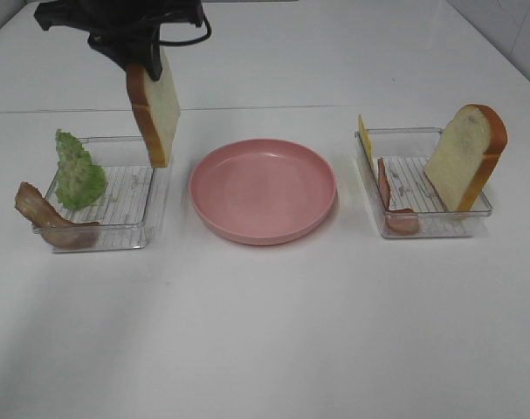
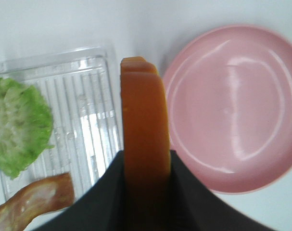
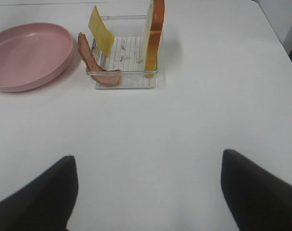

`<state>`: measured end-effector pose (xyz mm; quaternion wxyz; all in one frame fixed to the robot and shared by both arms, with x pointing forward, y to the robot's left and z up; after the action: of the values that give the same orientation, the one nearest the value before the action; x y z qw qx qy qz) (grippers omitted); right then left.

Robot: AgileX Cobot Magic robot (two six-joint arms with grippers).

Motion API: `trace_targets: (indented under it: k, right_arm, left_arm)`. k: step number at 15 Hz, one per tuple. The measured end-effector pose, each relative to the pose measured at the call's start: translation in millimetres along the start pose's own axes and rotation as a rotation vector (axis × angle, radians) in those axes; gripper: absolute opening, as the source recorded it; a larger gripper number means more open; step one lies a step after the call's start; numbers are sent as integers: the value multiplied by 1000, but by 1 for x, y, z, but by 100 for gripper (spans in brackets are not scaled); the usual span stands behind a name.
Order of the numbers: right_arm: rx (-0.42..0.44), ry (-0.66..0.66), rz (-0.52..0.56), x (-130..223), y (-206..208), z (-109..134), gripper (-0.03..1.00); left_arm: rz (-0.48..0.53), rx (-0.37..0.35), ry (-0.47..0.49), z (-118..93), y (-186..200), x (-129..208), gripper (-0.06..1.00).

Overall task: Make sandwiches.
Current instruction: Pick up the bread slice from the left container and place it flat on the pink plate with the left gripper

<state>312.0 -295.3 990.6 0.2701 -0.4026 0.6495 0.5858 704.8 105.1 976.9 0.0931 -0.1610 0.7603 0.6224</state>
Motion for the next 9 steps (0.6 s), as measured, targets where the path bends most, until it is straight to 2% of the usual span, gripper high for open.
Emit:
trace_targets:
  k: [3,4,6,7,8,9]
  right_arm:
    - [0,0,0,0,0,0,78]
    - [0,0,0,0,0,0,78]
    - [0,0,0,0,0,0,78]
    - [0,0,0,0,0,0,78]
    - [0,0,0,0,0,0,78]
    - [0,0,0,0,0,0,78]
  left_arm:
    - [-22,173,-46,-34,6,-5,21]
    - [-25,246,-55,-48,1,-6,21]
    - [21,348,-62,-67,-24,1,21]
    - [86,418,-42,-74,-47,9,21]
    - [86,418,-42,-74,-47,9,21]
    - [156,521,51,-73,-70,9,21]
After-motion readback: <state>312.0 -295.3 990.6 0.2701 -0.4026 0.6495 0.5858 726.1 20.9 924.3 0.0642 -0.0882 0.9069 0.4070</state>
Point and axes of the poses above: a point on each arm's last joint axis where the gripper is mounted, y pointing back along that axis away from the gripper, z along the wrist's bending axis when the last joint is at zero, x = y × z, the point moved 10 cm from there along -y, pointing out along that axis toward the gripper, and after that the axes turned 11 degrees about y, right-handed, at the moved point
